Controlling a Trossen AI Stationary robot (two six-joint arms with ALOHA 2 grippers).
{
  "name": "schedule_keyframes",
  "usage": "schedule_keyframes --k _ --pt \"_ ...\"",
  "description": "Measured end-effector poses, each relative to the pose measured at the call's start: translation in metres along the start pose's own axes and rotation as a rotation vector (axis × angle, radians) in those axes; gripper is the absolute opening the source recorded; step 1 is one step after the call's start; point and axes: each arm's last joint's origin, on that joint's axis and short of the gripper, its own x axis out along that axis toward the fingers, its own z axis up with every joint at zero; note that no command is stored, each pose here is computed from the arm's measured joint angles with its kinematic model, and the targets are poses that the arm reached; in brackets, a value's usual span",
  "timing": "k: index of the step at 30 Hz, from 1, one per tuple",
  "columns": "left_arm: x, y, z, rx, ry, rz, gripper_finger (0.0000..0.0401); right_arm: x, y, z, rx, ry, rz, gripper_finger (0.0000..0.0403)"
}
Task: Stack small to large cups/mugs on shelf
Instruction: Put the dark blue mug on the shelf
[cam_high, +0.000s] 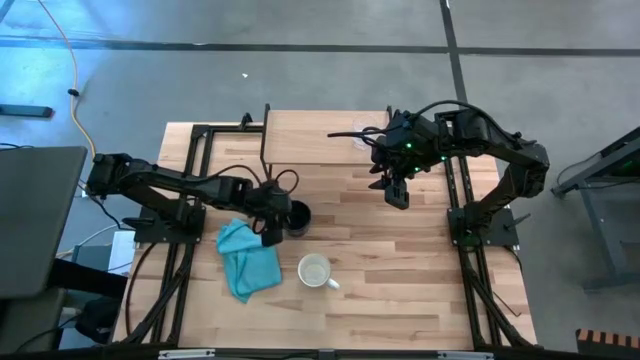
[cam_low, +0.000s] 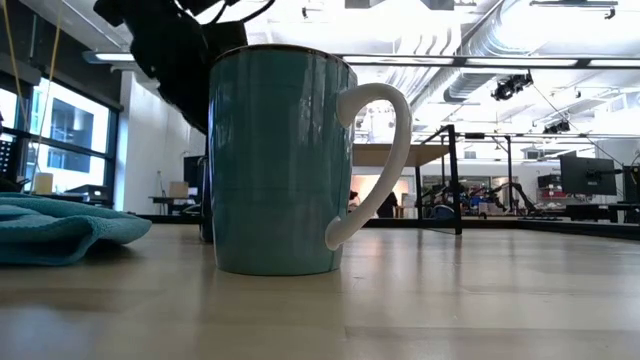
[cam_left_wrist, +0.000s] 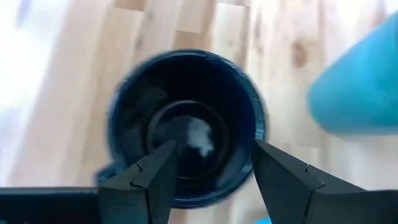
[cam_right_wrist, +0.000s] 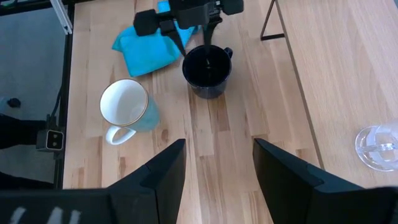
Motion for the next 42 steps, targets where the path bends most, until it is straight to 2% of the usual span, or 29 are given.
schedule_keyframes --k 11,17,21,30,42 --pt "0.0 0.005 0.0 0.045 -0.017 0.169 0.0188 0.0 0.0 0.0 0.015 -0.002 0.0 0.0179" --pt "0.0 0.007 0.0 0.048 -0.016 0.225 0.0188 0.0 0.0 0.0 0.015 -0.002 0.0 0.0179" --pt "0.0 0.01 0.0 0.035 -0.013 0.235 0.0188 0.0 0.0 0.0 0.015 -0.002 0.0 0.0179" --pt "0.001 0.028 0.001 -0.095 0.007 0.188 0.0188 0.0 0.0 0.0 0.015 -0.004 0.001 0.0179" --pt "0.009 0.029 0.0 -0.156 0.032 0.135 0.0188 0.0 0.0 0.001 0.007 -0.015 0.002 0.0179"
